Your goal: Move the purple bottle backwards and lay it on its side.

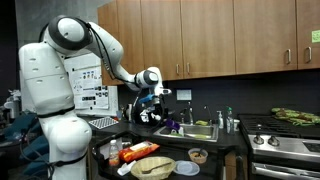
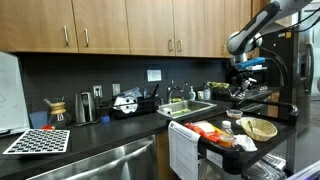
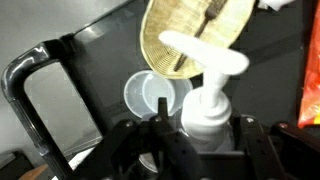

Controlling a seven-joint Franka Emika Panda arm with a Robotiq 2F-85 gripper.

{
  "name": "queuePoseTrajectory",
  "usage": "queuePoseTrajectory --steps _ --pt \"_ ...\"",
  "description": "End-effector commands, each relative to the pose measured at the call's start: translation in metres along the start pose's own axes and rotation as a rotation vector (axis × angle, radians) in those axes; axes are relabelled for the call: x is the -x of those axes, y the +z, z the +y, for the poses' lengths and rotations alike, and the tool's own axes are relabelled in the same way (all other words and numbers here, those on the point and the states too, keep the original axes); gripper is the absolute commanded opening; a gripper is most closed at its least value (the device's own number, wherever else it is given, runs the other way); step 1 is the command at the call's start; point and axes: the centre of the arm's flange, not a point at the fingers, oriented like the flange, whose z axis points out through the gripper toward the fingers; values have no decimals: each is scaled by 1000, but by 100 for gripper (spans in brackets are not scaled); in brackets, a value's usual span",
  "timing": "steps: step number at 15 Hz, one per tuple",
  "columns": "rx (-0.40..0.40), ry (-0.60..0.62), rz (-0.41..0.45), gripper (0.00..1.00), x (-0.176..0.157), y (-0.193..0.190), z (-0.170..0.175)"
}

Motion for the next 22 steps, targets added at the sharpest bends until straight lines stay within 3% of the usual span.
queuePoseTrajectory --steps 1,5,10,13,18,22 --pt "-19 164 71 26 -32 -4 -72" --pt "-12 368 122 26 -64 9 -133" --pt "-35 649 81 26 -89 37 -168" --pt "-42 812 107 26 -98 49 -193" --pt "-30 1050 143 26 -102 67 -210" --pt "-9 1135 118 26 -98 88 -201"
